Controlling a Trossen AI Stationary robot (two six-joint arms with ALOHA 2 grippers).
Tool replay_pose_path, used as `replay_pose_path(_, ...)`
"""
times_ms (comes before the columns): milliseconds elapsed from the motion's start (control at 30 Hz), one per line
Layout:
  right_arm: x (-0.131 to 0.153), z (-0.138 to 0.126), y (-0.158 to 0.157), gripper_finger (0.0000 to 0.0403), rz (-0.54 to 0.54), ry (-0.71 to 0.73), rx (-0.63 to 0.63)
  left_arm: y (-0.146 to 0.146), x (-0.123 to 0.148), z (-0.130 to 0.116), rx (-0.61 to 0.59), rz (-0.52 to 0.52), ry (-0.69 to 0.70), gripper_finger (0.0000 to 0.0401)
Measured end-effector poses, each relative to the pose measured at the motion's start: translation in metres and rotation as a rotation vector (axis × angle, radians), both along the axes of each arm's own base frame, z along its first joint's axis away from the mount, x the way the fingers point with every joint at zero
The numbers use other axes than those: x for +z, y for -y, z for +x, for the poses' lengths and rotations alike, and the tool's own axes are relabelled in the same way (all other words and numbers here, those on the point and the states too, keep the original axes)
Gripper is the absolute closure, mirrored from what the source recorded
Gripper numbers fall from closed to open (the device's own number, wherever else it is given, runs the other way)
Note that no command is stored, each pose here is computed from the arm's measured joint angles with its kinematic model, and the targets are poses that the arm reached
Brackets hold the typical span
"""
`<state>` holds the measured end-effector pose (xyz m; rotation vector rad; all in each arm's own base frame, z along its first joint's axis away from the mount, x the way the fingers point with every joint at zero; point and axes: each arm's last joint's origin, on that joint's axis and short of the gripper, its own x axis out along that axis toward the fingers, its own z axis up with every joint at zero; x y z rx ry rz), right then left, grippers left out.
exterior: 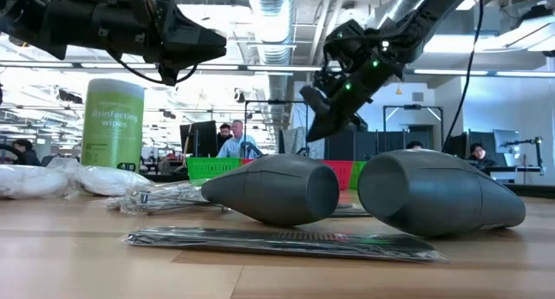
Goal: Pick & Place Travel size toiletries
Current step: Put the silver nail cutter into the left green bin
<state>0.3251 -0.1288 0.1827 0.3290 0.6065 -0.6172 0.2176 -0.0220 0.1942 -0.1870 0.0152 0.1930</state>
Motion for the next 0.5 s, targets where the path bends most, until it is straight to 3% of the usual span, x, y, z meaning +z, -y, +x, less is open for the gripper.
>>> replay_pose_path(300, 0.000, 0.016, -0.050, 0.0400, 0.057, 0.013, 0.265, 0.000, 0.000, 0.000, 0.001, 0.000, 0.000, 0.0313)
replay_pose_path(500, -0.001, 0.022, -0.087, 0.0358, 0.084, 0.008, 0.418, 0.000, 0.000, 0.000, 0.002, 0.000, 0.000, 0.0313)
